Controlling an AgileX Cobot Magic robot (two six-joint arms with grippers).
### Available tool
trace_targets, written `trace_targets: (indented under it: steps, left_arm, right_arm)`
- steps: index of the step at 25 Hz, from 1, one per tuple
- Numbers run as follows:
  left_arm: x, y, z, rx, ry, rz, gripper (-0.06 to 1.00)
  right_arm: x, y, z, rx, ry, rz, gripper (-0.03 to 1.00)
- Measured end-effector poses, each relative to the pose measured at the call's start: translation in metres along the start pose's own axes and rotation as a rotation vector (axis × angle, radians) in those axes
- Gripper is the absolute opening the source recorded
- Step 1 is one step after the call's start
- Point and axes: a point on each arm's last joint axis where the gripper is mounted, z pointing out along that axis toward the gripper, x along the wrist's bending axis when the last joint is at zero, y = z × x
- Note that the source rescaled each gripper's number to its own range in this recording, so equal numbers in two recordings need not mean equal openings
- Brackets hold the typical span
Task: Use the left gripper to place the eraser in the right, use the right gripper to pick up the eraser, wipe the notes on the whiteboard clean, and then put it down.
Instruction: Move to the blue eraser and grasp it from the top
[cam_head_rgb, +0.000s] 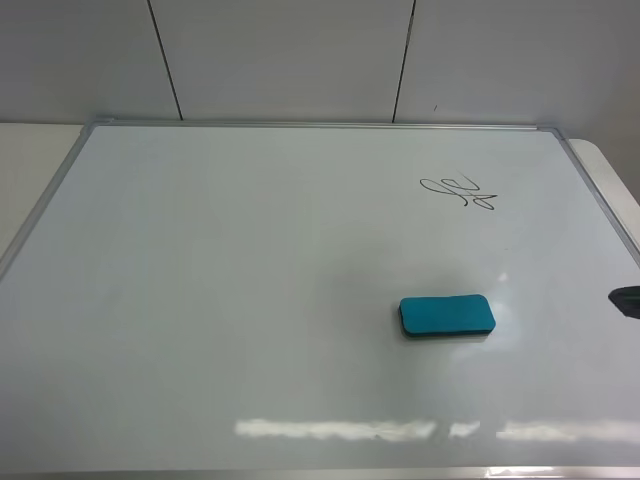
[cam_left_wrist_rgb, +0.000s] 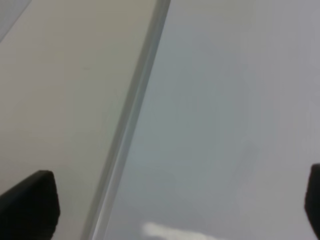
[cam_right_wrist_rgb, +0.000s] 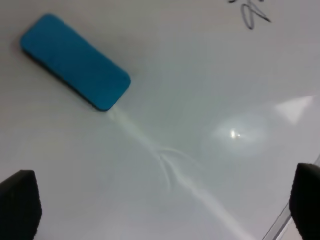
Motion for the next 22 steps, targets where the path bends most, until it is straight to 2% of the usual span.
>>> trace_targets:
  steps: [4, 5, 7, 12, 13, 15, 19, 22]
  left_arm:
    - [0.000, 0.000, 0.000, 0.000, 0.000, 0.000, 1.00]
    - [0.000, 0.000, 0.000, 0.000, 0.000, 0.000, 1.00]
    - [0.000, 0.000, 0.000, 0.000, 0.000, 0.000, 1.00]
    - [0.000, 0.000, 0.000, 0.000, 0.000, 0.000, 1.00]
    - [0.000, 0.000, 0.000, 0.000, 0.000, 0.000, 1.00]
    - [0.000, 0.000, 0.000, 0.000, 0.000, 0.000, 1.00]
    - [0.000, 0.000, 0.000, 0.000, 0.000, 0.000, 1.00]
    - [0.000, 0.000, 0.000, 0.000, 0.000, 0.000, 1.00]
  right_arm:
    - [-0.023, 0.035, 0.046, 0.106, 0.108, -0.220, 1.00]
    - [-0.023, 0.035, 0.046, 0.106, 0.108, -0.220, 1.00]
    - [-0.028, 0.050, 0.074, 0.145, 0.172, -0.318, 1.00]
    - [-0.023, 0.063, 0.129, 0.210, 0.314, -0.503, 1.00]
    - [-0.017, 0.065, 0.145, 0.222, 0.359, -0.575, 1.00]
    - [-0.013, 0.067, 0.154, 0.216, 0.374, -0.621, 1.00]
    - [-0.010, 0.072, 0.167, 0.184, 0.369, -0.634, 1.00]
    - [-0.007, 0.072, 0.179, 0.175, 0.401, -0.652, 1.00]
